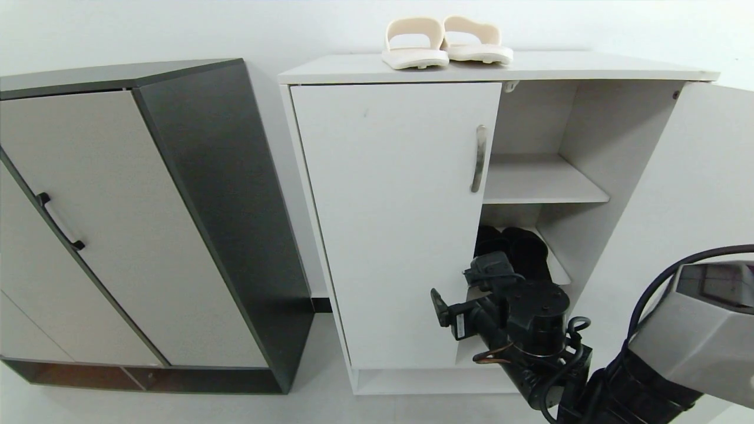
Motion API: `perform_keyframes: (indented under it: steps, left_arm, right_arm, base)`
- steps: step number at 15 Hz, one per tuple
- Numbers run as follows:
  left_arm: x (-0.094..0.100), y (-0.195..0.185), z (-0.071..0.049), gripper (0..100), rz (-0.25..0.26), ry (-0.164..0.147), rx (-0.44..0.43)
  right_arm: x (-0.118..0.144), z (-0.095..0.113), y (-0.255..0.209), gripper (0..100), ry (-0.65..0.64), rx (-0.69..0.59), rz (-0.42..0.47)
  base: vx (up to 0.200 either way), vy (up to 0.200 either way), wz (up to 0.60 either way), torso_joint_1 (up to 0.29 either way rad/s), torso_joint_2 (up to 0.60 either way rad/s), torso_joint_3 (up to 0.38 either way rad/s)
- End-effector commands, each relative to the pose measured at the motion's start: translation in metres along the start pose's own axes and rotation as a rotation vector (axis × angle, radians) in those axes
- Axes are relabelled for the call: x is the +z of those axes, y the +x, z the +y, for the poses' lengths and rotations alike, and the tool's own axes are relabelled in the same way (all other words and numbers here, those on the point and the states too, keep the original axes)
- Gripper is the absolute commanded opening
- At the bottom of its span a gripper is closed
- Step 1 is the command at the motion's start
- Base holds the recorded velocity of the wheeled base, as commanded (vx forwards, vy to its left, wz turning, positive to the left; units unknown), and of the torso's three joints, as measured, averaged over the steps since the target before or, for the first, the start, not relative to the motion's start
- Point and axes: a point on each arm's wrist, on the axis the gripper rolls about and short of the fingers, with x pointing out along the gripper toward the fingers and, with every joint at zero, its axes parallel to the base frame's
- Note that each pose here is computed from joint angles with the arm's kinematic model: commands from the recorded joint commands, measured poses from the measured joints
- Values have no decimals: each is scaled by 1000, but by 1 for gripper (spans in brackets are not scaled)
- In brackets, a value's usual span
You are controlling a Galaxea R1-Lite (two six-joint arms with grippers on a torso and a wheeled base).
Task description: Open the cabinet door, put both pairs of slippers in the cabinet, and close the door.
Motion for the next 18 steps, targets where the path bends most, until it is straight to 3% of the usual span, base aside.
perform_keyframes:
  steps: [1, 7, 18]
  left_arm:
    - [0, 0, 0, 0, 0, 0, 0]
    - [0, 0, 0, 0, 0, 0, 1]
    - [0, 0, 0, 0, 0, 0, 1]
  right_arm:
    - [-13, -2, 4, 100, -19, -10, 35]
    - [-14, -2, 3, 100, -29, -10, 36]
    - [-13, -2, 2, 100, -30, -8, 34]
  base:
    - [0, 0, 0, 0, 0, 0]
    - [0, 0, 0, 8, -108, -166]
    - [0, 0, 0, 110, -488, -345]
